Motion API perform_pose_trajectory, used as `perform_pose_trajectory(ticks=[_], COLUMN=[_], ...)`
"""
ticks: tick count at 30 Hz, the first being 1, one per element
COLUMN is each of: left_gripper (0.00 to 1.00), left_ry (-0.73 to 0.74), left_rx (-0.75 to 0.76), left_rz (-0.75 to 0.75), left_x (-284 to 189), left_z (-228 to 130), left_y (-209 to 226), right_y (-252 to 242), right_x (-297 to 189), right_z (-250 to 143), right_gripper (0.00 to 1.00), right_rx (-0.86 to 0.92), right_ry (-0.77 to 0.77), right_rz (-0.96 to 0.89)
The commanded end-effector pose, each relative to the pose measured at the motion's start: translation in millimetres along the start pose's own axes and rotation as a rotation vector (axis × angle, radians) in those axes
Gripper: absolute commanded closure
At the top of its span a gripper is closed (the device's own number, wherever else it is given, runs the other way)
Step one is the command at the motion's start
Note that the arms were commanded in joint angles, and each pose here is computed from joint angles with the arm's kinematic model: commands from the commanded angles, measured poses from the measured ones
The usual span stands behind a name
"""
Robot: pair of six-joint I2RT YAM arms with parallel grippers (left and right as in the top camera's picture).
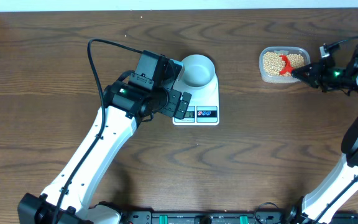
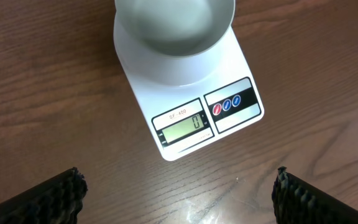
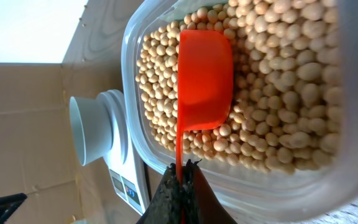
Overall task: Scoop item into bowl and weigh 50g on scale
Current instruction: 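Scoop chickpeas and lift the red scoop out of the tub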
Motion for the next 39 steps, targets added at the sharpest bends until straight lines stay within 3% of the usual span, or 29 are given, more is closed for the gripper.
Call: perform_pose_trajectory(ticks=[1,23,39], left_gripper=[0.02,0.02,0.02], left_ry=[0.007,0.007,0.007], left_rx=[-0.005,-0.005,-0.005], left_rz=[0.015,0.015,0.015], left_x=[1,1,1], left_z=[-3,-3,-3], left_y=[3,3,3], right_y=[2,9,47], right_x=[-5,-44,-76], right_z=[1,3,5], right_gripper=[0.99,0.99,0.99], right_rx=[0.003,-0.007,-0.021], right_ry=[0.0,-0.04,-0.064], right_rz=[0.061,0.252,0.564])
Point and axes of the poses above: each gripper's point midway between its finger pads, its own x axis out along the fingers, its own y axis along the line the jaws close on, z = x × y, the point moved 1 cm from there along -x, back along the fingers, and after that the axes turned 11 degrees about x, right-handed, at the moved point
